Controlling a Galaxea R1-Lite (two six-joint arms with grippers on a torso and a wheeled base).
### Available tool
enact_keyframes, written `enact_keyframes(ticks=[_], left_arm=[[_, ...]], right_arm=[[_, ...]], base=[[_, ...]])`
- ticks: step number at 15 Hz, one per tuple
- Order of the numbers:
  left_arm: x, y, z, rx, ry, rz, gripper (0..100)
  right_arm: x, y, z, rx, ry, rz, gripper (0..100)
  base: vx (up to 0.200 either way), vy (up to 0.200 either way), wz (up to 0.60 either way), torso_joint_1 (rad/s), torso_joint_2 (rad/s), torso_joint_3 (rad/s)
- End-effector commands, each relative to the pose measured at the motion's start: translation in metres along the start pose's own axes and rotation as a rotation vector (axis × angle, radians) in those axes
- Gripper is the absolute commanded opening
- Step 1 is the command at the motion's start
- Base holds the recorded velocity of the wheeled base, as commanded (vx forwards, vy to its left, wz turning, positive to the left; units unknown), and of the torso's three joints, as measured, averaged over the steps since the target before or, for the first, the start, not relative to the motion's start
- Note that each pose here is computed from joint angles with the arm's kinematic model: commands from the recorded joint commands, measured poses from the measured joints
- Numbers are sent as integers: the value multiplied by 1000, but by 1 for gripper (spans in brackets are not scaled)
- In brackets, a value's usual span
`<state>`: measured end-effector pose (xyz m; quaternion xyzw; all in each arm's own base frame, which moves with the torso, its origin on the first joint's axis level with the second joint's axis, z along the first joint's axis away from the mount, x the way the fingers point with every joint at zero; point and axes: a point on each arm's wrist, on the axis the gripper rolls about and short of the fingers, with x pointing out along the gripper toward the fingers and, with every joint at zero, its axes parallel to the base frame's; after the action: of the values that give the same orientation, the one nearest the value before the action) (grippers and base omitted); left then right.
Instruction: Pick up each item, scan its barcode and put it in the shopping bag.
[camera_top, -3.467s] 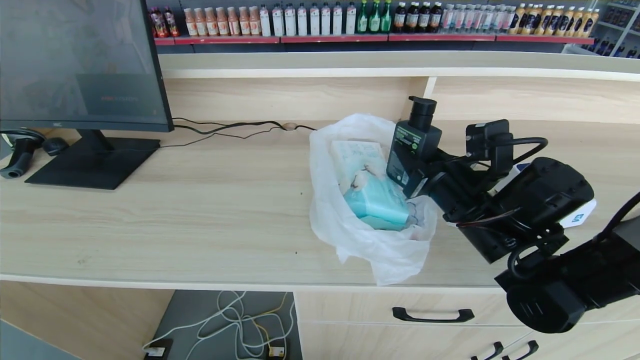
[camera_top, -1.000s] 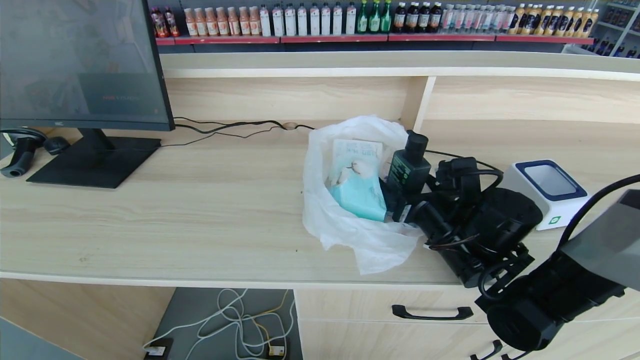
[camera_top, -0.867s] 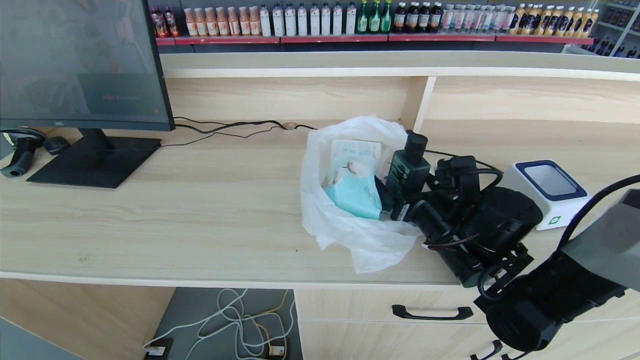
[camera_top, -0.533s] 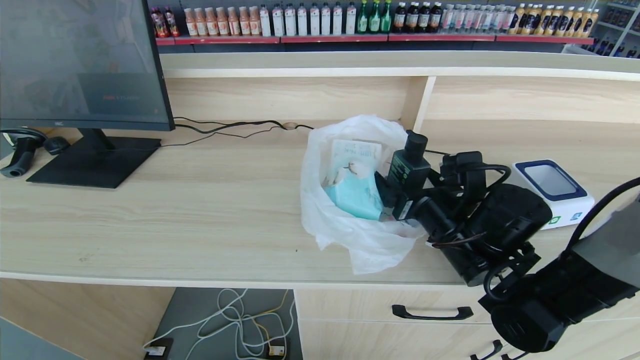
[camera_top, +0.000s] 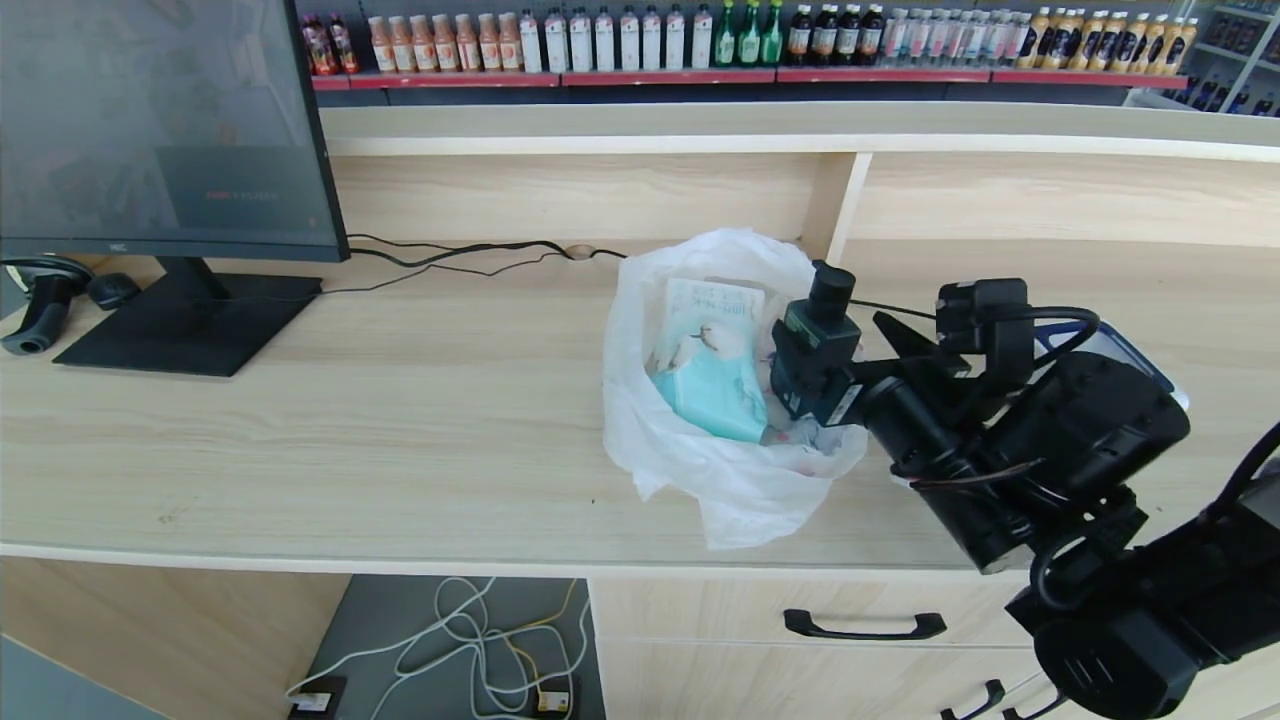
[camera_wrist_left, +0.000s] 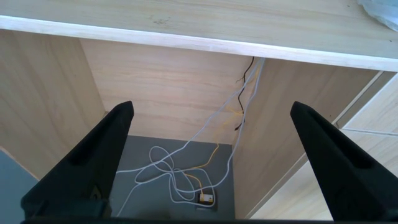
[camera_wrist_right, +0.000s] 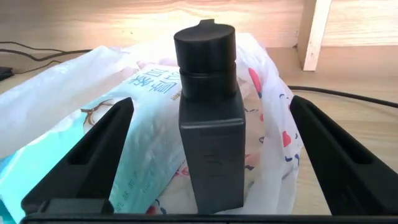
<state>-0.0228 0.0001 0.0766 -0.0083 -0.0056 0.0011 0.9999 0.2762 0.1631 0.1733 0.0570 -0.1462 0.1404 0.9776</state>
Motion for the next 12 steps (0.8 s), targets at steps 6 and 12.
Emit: enact_keyframes(ticks=[6, 12], left_arm=[[0, 0, 0, 1, 1, 1, 100], [0, 0, 0, 4, 1, 1, 100]], right_arm=[[-31, -3, 31, 17, -38, 19, 100], [-100, -23, 52, 8, -5, 21, 100]], base=[[0, 0, 0, 0, 0, 0], [0, 0, 0, 0, 0, 0]])
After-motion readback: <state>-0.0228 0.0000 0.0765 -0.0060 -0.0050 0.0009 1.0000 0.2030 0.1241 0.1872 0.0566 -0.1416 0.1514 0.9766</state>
